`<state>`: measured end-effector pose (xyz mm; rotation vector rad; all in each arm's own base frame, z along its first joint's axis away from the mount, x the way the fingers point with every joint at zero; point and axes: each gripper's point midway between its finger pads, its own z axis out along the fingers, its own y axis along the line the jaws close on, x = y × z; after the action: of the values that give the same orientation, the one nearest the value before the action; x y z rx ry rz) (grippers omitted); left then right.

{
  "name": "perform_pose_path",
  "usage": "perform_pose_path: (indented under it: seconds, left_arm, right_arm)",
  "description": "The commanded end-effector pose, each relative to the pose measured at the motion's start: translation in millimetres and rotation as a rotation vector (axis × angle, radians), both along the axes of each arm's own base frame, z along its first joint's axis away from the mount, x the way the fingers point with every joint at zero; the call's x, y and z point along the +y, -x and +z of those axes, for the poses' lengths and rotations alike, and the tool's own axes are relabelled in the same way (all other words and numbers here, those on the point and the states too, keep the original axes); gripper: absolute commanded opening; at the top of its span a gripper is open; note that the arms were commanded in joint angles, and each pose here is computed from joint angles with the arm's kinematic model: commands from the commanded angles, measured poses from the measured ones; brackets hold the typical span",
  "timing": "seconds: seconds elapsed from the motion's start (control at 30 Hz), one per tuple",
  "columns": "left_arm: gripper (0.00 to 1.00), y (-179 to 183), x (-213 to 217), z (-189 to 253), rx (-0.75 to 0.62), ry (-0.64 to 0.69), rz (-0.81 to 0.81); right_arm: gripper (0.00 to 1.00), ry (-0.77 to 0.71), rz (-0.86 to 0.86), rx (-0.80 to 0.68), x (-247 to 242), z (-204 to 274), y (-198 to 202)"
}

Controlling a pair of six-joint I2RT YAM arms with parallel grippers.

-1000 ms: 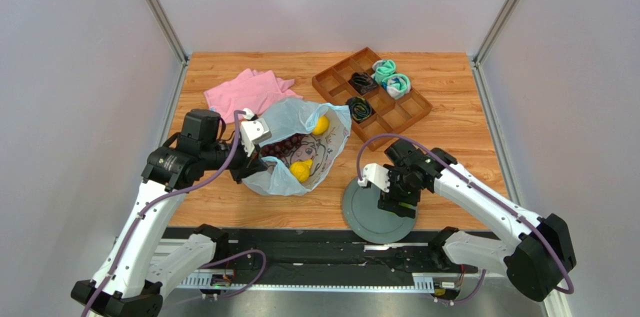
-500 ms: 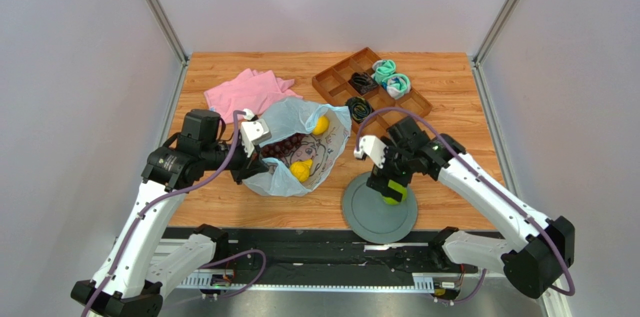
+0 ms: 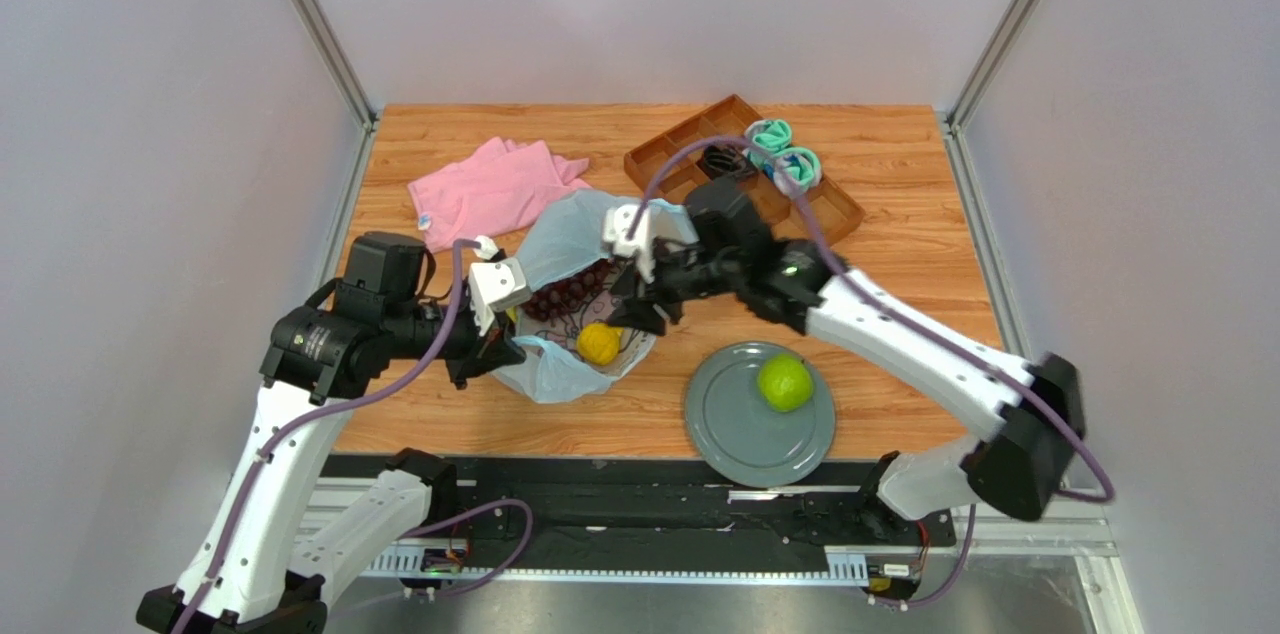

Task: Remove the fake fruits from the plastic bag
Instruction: Adjust the plastic bag at the center of the board.

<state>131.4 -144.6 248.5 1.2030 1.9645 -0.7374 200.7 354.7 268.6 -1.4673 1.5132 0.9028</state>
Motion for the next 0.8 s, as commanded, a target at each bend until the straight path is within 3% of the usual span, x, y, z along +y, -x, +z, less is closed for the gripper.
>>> perform_pose_path:
  seconds: [0.0, 0.1, 0.2, 0.3, 0.4, 0.43, 0.53, 0.7, 0.77]
  left_arm:
    - [0.00, 5.7, 21.2, 1.8, -0.140, -0.129, -0.079]
    - [0.00, 12.6, 46.1, -23.5, -0.242, -0.273, -0.128]
    - [0.00, 26.6, 63.2, -32.3, -0.407, -0.356, -0.197]
    - [0.00, 41.7, 70.8, -44.7, -0.481, -0.385, -0.240]
    - [0.00, 51.2, 72.7, -58.5, -0.461, -0.393, -0.275]
    - [0.00, 51.4, 73.0, -60.3, -0.451, -0.393, -0.272]
    - [0.00, 49.8, 71.7, -63.3, -0.419, -0.386, -0.259]
    - [0.00, 46.5, 66.5, -62.1, -0.390, -0.358, -0.244]
    - [0.00, 44.6, 66.1, -61.6, -0.386, -0.355, -0.233]
  right_arm:
    - [0.48, 0.042, 0.052, 0.082, 45.3, -85.6, 19.9]
    - [0.49, 0.091, -0.003, 0.181, 45.3, -119.7, 27.6]
    - [0.51, 0.080, -0.116, 0.197, 45.4, -119.0, 13.1]
    - [0.58, 0.045, -0.207, 0.203, 48.6, -107.4, -0.7]
    - [0.66, 0.036, -0.236, 0.214, 53.5, -106.0, -6.7]
    - [0.74, 0.034, -0.261, 0.221, 54.6, -107.3, -10.6]
    - [0.85, 0.057, -0.291, 0.230, 61.3, -119.1, -19.9]
    - [1.00, 0.144, -0.412, 0.258, 72.4, -158.8, -46.6]
    - [1.00, 0.154, -0.453, 0.238, 78.2, -161.1, -60.2]
